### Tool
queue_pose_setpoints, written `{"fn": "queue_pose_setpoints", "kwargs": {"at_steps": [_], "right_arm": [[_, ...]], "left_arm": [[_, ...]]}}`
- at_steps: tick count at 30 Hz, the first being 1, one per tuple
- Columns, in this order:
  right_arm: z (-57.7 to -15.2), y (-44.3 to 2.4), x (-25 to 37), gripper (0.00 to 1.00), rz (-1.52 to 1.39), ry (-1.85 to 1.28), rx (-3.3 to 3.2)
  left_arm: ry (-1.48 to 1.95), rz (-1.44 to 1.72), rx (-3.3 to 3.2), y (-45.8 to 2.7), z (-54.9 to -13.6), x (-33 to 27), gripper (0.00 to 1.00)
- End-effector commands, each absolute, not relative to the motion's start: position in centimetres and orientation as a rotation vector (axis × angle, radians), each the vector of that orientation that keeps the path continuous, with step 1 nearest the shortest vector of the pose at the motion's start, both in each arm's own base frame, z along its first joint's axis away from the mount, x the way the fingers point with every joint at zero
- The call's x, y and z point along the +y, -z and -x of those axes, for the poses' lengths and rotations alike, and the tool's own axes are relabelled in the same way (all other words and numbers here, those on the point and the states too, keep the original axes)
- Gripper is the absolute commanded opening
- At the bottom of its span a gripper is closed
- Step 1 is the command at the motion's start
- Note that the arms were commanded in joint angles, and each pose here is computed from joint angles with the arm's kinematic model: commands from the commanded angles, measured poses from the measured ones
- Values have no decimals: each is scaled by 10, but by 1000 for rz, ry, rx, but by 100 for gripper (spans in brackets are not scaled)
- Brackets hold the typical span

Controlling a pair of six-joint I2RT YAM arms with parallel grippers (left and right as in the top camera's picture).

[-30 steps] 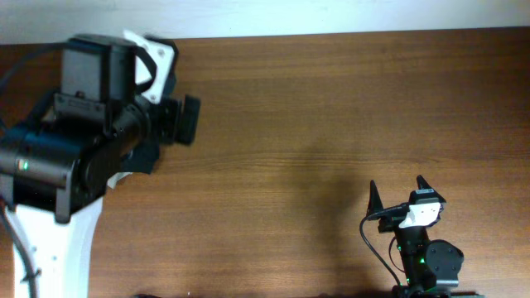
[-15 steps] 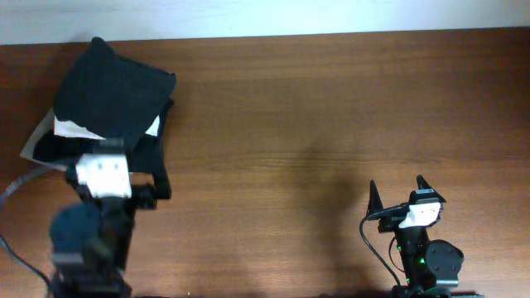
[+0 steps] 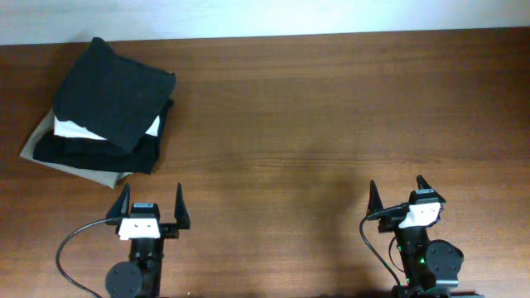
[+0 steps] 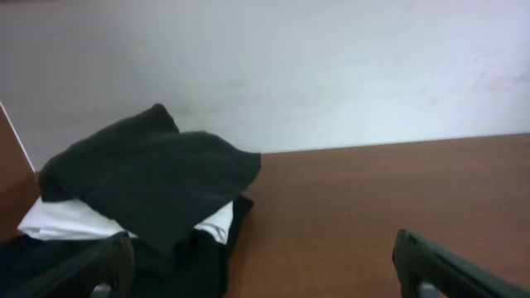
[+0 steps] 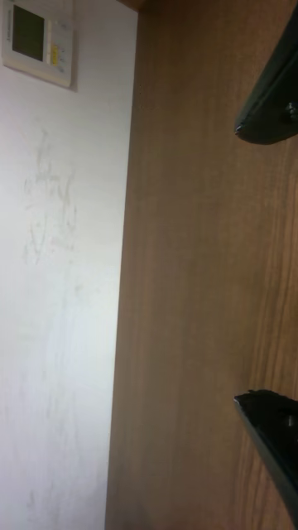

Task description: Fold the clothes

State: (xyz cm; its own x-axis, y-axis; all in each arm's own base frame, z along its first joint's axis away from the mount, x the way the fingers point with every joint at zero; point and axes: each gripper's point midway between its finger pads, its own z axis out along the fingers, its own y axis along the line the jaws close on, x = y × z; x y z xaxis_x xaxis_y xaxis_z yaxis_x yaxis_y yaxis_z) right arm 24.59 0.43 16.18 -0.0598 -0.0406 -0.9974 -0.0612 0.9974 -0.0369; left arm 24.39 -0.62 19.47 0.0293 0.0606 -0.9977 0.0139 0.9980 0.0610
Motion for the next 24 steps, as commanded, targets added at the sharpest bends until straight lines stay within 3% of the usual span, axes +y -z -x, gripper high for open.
{"fn": "queue_pose_setpoints", "kwargs": {"at_steps": [1,5,24], "right_arm": [[-246,-159,6,99,84,-24,1632],[-246,-159,6,99,84,-24,1632],[-246,-159,6,99,84,-24,1632]], "left_arm": [[-25,-63,1565,-177,-247,-7,99],[-25,-69,1653,-155,-246,-7,99],[-26,-68,1655,-155,-246,-7,99]]}}
